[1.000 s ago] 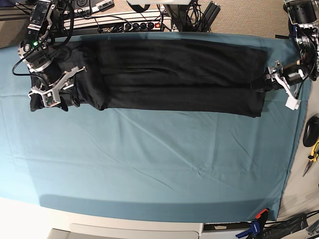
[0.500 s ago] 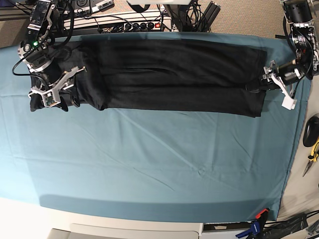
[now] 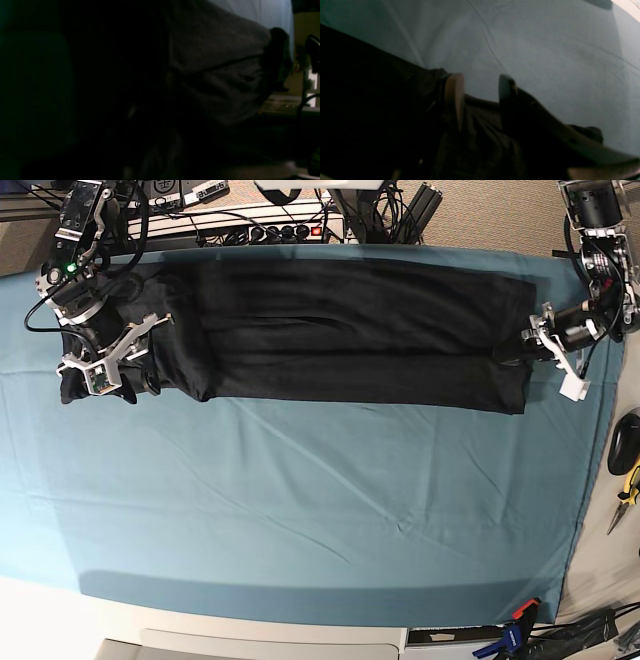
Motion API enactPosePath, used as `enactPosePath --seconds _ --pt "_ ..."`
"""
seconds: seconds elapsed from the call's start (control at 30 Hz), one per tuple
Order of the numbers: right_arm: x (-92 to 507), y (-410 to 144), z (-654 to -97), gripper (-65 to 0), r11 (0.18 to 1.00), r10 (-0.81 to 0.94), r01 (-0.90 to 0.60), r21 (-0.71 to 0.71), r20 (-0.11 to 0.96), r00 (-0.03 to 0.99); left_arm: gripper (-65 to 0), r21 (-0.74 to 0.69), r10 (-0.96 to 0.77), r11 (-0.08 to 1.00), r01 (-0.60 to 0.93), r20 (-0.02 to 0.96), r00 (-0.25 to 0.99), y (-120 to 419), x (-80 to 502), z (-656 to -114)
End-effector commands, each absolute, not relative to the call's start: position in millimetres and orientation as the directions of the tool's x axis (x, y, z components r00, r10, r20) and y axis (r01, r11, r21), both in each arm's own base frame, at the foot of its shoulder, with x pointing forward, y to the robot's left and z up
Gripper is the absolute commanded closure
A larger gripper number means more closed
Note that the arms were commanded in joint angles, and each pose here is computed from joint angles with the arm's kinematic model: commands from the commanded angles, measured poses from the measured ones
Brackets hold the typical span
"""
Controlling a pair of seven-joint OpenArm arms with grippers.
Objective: Fold the T-shirt properly
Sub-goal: 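Regrasp the folded hem end with the left gripper, then lift the hem end with the left gripper and carry it toward the right gripper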
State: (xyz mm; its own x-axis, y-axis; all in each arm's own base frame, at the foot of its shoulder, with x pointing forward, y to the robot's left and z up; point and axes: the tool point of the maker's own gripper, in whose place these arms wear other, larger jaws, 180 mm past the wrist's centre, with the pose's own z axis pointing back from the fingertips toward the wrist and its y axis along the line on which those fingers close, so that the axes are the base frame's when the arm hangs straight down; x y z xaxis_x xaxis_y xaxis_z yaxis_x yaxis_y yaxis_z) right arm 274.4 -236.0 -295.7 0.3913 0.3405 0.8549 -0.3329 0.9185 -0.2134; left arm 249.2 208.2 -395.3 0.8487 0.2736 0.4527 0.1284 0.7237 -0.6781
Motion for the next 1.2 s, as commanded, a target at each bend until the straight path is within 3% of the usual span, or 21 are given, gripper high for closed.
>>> enactPosePath --seconds 0.0,0.1,0.37,0.57,0.73,0.97,1.17 --pt "280 -235 -280 -23.4 0.916 0.340 -0.331 -0.227 0.877 0.338 0.0 -0.665 0.271 0.729 0.162 0.497 0.824 215 258 -383" --pt "279 -239 -284 -23.4 0.920 0.341 -0.320 -0.227 0.865 0.368 0.0 -0.646 0.242 0.740 0.185 0.512 0.824 215 257 -384" --pt "273 -294 -279 -23.4 0.979 0.193 -0.023 -0.203 0.886 0.421 0.0 -0.690 0.258 0.680 0.249 0.543 0.800 204 259 -369" --pt "261 -341 -261 -23.4 0.965 0.119 0.170 -0.200 0.911 0.395 0.0 -0.735 0.263 0.592 0.329 0.562 0.784 190 255 -350" --pt "248 -364 -254 -23.4 0.946 0.107 0.241 -0.215 0.914 0.392 0.0 -0.719 0.190 0.582 0.381 0.576 0.795 177 248 -347" --pt "247 -366 -257 -23.4 0.946 0.098 0.246 -0.211 0.911 0.401 0.0 -0.695 0.044 0.434 0.573 0.652 0.757 90 237 -322" --pt "239 -380 -295 -23.4 0.950 0.017 0.268 -0.158 0.887 0.462 0.0 -0.681 -0.018 0.289 0.673 0.699 0.715 1 228 -310"
